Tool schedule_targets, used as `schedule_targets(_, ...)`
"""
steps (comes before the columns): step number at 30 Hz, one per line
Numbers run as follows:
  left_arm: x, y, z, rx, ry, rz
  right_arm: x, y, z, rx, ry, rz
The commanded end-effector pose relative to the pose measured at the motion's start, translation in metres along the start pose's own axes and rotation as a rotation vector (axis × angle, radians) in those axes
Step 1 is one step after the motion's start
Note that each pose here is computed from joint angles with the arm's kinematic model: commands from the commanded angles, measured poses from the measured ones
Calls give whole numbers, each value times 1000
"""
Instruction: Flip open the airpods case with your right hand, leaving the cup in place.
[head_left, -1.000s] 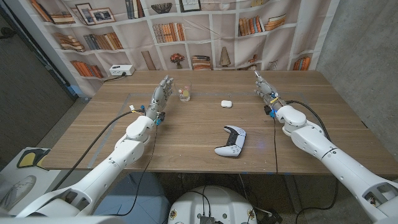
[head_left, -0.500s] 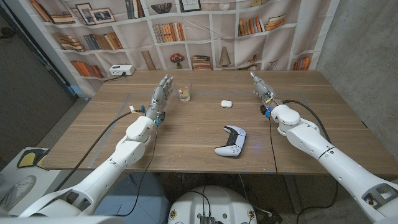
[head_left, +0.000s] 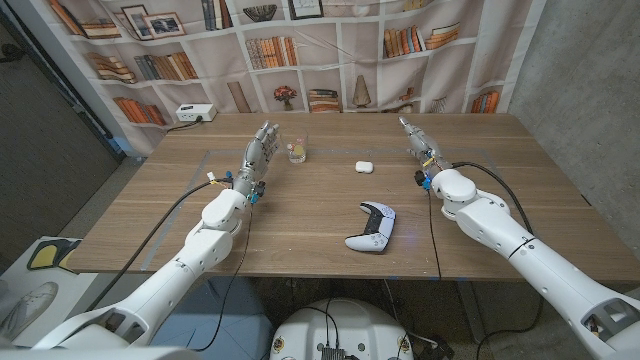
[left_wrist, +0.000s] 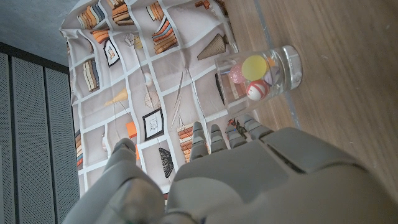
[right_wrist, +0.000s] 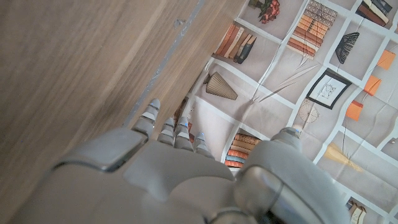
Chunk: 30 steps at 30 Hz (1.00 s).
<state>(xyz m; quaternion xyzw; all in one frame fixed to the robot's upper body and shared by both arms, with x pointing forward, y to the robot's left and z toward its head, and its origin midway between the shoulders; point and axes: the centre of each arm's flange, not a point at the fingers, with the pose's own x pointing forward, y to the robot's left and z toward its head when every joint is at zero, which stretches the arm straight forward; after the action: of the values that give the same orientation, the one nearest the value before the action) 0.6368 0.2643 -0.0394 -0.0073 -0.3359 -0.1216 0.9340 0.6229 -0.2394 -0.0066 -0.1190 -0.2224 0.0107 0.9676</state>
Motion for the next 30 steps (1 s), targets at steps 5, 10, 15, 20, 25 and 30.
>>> schedule_targets(5,-7,-8,2,5,-14,2,-4,10,8,-53,20,-26)
schedule_targets(10,-8,-9,1,3,-8,5,-4,12,6,-55,31,-3)
schedule_targets(15,-10,-12,0,-1,-9,4,-7,14,9,-72,38,-4)
schedule_targets(20,-12,-15,3,1,-18,2,-10,17,13,-89,51,-13)
schedule_targets(25,-13,-16,4,6,-14,0,-12,19,14,-103,65,-14)
schedule_targets(30,-19,-15,2,3,-5,8,-17,23,21,-145,75,-29)
